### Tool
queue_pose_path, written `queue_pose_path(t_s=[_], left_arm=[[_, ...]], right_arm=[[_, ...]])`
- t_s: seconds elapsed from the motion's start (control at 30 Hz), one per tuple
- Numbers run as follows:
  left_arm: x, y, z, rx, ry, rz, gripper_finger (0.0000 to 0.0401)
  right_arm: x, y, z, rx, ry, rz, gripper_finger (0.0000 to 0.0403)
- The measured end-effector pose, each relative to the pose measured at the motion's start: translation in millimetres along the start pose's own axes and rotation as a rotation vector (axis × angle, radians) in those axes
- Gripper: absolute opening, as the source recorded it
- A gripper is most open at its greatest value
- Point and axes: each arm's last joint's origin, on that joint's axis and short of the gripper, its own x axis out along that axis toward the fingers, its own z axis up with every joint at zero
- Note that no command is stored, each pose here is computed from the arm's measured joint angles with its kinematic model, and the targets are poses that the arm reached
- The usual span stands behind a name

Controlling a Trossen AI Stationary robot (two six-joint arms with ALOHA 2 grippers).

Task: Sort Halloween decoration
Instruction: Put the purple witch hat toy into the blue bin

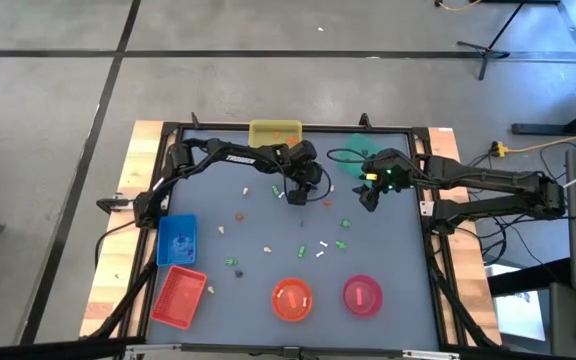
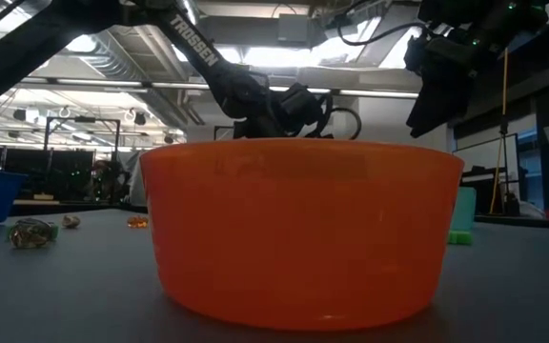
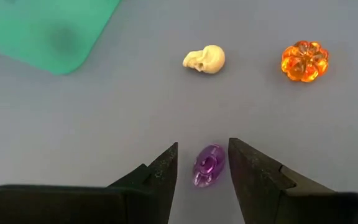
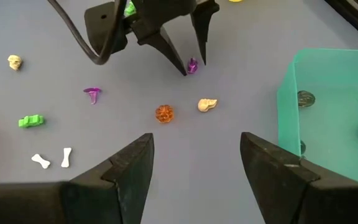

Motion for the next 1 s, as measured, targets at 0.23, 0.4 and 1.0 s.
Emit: queue_pose_path(t_s=[0.23,0.4,1.0], left_arm=[[0.0,0.0,0.0,0.0,0.0,0.001,0.0127],[-0.1,0.4,-0.2,0.0,0.001,0.003,0.0106],[-0.1,0.3,-0.2,0.0,0.002,0.002,0.0054]], right_arm=[[0.0,0.0,-0.1,0.0,0.0,0.0,0.0239],[0.0,0.0,0.0,0.0,0.0,0.0,0.0239],[0.1,0.0,-0.2,0.0,0.001,0.0,0.0239]])
